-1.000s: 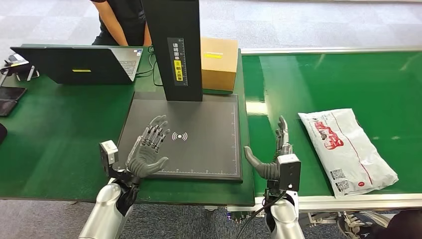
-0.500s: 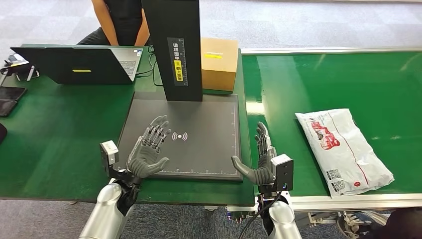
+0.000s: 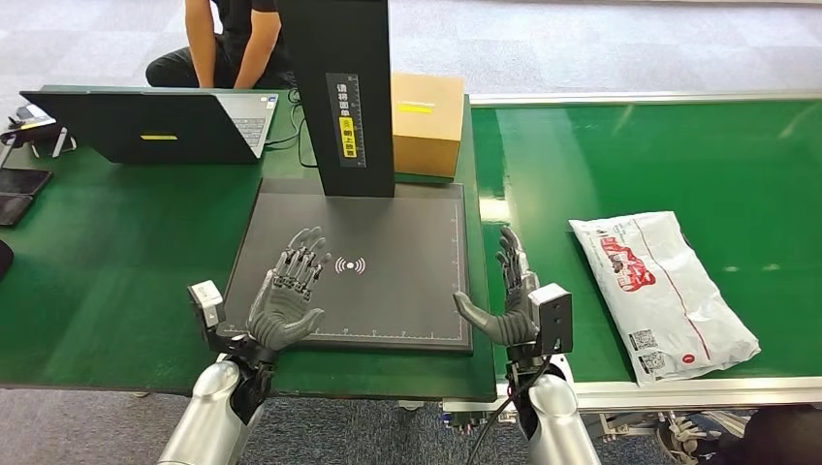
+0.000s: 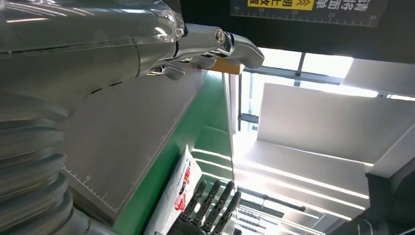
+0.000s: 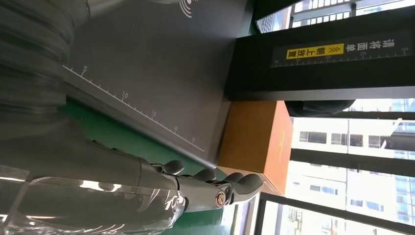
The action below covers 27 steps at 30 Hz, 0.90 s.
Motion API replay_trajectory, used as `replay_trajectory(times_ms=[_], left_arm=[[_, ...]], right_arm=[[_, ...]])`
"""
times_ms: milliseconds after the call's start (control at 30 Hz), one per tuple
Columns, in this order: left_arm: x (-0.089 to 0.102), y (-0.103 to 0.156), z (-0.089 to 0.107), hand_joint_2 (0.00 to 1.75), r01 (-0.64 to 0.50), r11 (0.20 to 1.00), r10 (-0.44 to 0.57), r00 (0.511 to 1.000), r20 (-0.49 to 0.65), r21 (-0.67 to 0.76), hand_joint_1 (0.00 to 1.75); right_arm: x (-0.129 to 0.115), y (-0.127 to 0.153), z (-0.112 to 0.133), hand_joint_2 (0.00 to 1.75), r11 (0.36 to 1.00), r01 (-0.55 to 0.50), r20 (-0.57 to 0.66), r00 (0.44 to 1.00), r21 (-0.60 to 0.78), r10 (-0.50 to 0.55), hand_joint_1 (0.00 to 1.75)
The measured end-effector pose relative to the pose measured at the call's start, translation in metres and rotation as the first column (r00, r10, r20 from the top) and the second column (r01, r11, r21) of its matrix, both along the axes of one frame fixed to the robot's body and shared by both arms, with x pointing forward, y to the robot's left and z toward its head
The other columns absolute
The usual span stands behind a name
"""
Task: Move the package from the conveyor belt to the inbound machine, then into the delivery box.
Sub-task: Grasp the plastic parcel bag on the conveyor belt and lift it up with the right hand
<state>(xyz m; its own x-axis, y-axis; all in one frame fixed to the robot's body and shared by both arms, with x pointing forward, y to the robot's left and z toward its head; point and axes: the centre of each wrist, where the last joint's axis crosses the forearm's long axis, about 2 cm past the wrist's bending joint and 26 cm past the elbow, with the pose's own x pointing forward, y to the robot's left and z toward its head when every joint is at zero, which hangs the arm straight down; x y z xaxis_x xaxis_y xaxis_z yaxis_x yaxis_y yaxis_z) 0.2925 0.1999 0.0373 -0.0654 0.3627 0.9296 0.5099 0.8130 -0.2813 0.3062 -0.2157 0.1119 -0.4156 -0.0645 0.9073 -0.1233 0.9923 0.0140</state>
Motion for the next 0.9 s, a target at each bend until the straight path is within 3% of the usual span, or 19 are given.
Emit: replay_trajectory(times_ms=[267,500,767,900], left_arm=[[-0.007,0.001,-0.001,1.75,-0.048,0.998,0.049,0.999,-0.019,0.047,0.0],[-0.012,0.002,0.0,1.75,-0.084,0.99,0.085,0.996,-0.002,0.116,0.0],[-0.016,0.005,0.002,1.75,-0.113,0.986,0.112,0.994,0.021,0.119,0.0],[-0.019,0.01,0.001,1.75,-0.13,0.984,0.129,0.991,0.021,0.122,0.0]], right_arm=[[0.0,-0.025,0.002,1.75,0.986,0.142,-0.014,0.989,-0.084,-0.144,0.0],[-0.003,-0.055,0.012,1.75,0.924,0.307,0.035,0.951,-0.229,-0.307,0.0],[-0.004,-0.105,0.021,1.75,0.742,0.511,0.096,0.845,-0.434,-0.526,0.0],[-0.003,-0.131,0.018,1.75,0.664,0.522,0.035,0.799,-0.535,-0.6,0.0]])
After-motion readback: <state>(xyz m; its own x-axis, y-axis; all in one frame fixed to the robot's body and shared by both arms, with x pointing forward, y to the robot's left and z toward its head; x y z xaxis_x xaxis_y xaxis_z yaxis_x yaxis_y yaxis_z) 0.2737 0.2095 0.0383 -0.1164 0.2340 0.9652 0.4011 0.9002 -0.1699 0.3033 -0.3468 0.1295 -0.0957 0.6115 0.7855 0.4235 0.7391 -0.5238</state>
